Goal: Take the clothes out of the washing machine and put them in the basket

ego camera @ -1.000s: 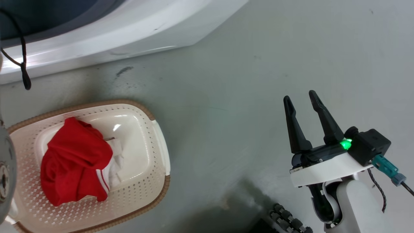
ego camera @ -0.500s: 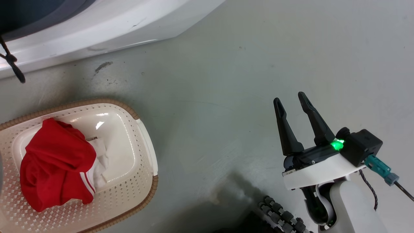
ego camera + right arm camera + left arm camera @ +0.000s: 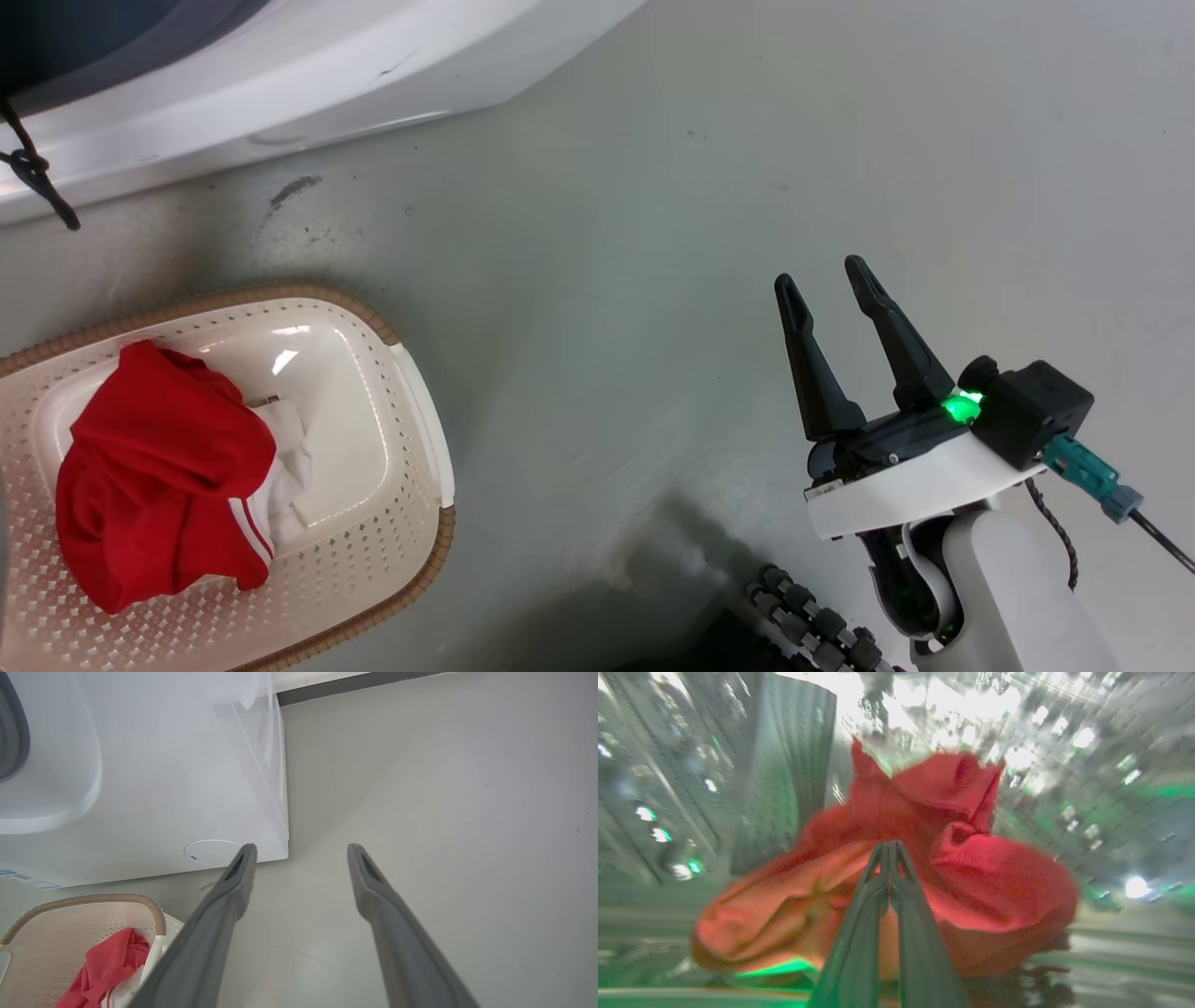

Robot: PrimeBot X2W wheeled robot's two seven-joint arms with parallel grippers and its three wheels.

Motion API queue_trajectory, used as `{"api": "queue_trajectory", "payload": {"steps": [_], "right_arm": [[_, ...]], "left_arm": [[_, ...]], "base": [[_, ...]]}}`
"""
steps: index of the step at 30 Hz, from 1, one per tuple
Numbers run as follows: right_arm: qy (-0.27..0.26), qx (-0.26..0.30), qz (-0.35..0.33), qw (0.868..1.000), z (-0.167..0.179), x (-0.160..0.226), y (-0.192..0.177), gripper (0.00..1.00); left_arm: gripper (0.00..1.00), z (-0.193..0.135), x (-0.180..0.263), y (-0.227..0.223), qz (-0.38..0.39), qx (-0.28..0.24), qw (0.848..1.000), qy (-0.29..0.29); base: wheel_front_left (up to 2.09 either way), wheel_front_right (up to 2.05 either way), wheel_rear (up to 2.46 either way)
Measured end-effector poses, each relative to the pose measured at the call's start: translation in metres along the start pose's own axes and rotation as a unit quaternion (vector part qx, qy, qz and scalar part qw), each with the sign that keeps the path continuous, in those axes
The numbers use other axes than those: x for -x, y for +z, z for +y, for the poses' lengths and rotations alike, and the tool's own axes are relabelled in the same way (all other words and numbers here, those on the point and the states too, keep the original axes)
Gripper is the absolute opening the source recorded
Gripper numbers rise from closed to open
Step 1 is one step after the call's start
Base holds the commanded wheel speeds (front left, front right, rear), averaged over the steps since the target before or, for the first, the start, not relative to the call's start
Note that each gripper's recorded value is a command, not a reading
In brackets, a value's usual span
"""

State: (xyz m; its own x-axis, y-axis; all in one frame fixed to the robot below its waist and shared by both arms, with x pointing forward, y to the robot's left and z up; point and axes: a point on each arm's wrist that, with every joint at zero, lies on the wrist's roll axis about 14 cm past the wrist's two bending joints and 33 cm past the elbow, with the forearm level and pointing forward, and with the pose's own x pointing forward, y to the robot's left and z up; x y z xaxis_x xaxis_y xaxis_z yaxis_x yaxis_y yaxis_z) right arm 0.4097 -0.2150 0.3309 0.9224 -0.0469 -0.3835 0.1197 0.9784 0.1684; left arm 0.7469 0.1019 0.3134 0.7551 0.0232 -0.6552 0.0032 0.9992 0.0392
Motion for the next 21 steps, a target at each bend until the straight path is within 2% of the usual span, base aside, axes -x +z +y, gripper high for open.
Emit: {"api": "queue_trajectory", "payload": {"steps": [5, 10, 21], "right_arm": [[0.002, 0.001, -0.021, 1.000, 0.001, 0.001, 0.015, 1.00], [-0.002, 0.008, -0.047, 0.999, -0.002, 0.007, 0.034, 1.00], [-0.017, 0.016, -0.101, 0.995, -0.008, 0.044, 0.070, 1.00]], "left_arm": [[0.00, 0.005, 0.020, 0.034, -0.098, -0.007, 0.995, 0.003], [0.00, 0.007, 0.049, 0.058, -0.188, -0.012, 0.982, -0.001], [0.00, 0.004, 0.128, 0.062, -0.295, 0.017, 0.954, -0.048]], "base": [[0.00, 0.00, 0.00], [0.00, 0.00, 0.00], [0.00, 0.00, 0.00]]}}
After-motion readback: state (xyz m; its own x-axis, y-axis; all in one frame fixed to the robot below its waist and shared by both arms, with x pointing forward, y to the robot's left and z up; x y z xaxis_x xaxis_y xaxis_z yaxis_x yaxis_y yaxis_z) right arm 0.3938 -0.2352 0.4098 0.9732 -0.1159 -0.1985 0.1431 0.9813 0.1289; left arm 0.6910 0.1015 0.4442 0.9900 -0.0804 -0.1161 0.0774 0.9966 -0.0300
